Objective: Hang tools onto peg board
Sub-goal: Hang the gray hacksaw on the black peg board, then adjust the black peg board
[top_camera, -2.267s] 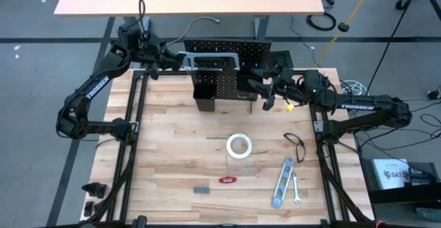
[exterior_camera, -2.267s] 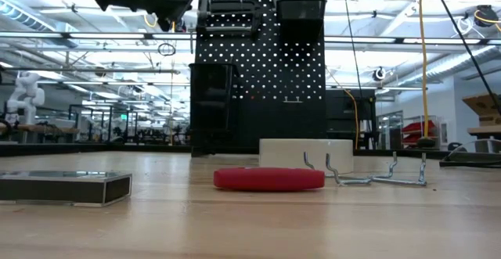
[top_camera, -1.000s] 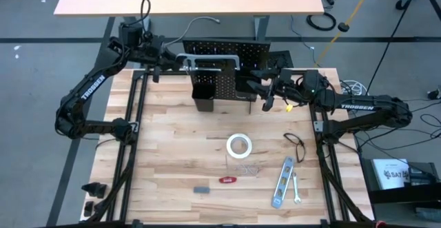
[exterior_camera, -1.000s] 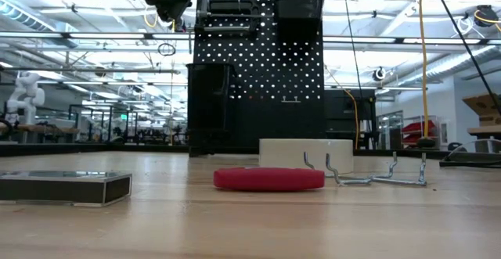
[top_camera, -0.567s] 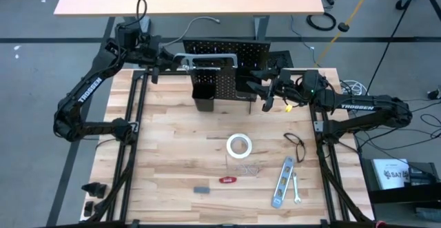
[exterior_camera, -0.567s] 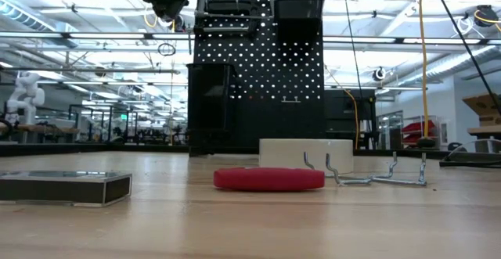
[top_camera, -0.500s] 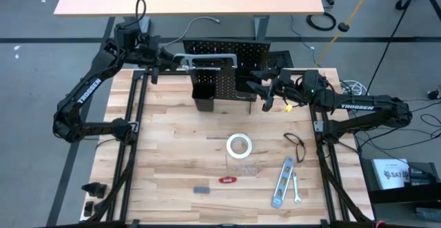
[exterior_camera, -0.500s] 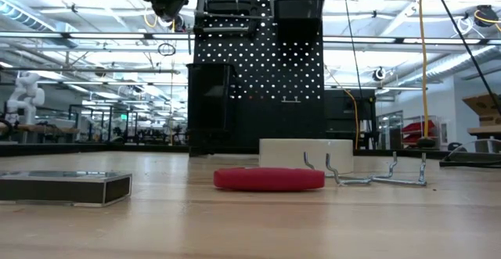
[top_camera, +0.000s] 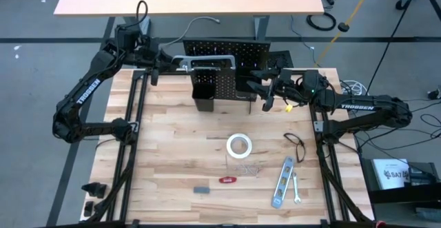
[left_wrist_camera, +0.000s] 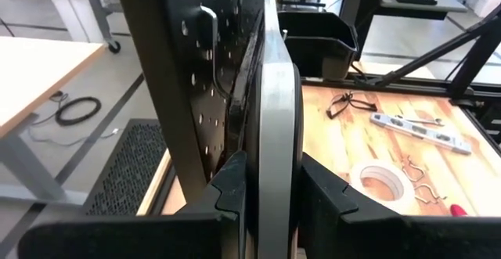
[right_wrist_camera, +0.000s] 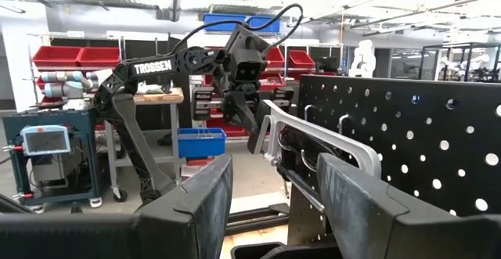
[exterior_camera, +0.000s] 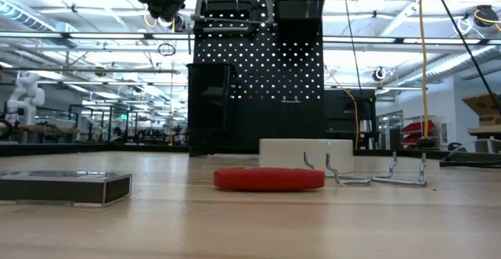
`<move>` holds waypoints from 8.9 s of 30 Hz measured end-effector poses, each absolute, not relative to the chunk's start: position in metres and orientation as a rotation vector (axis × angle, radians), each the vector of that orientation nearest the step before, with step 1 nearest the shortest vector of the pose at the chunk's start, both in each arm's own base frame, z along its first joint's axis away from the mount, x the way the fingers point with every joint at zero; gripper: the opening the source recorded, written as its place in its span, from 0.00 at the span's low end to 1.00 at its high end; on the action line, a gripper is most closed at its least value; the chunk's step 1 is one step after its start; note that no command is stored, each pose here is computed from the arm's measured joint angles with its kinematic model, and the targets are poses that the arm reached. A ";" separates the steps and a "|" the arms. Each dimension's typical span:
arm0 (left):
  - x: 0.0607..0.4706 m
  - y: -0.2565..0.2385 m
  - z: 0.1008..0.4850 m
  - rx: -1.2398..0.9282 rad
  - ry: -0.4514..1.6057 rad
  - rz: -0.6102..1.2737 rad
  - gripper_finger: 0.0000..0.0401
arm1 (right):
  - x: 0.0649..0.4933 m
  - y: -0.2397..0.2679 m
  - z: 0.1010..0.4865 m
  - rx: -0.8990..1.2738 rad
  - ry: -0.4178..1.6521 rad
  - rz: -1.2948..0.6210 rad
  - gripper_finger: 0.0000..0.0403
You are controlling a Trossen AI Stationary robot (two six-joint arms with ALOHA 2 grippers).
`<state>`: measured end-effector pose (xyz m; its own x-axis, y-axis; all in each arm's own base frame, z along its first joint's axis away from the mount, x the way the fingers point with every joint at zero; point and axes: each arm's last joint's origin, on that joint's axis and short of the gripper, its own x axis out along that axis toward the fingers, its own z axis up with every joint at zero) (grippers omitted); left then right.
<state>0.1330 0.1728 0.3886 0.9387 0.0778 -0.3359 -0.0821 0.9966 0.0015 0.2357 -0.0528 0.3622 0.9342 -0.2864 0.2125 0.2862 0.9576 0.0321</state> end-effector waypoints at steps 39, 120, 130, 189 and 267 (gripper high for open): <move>0.133 0.185 0.377 -0.054 0.340 -0.004 0.17 | 0.236 -0.052 0.362 0.012 -0.221 -0.282 0.45; 0.143 0.205 0.381 -0.082 0.437 0.106 0.44 | 0.236 -0.053 0.359 0.010 -0.189 -0.285 0.45; 0.139 0.199 0.385 -0.063 0.450 0.143 0.44 | 0.236 -0.053 0.360 0.010 -0.190 -0.285 0.45; 0.090 0.050 0.340 -0.109 0.221 -0.114 0.44 | 0.227 -0.017 0.292 0.293 0.512 -0.274 0.45; 0.108 0.052 0.278 -0.131 0.198 -0.137 0.44 | 0.198 -0.129 0.204 0.367 0.267 -0.756 0.00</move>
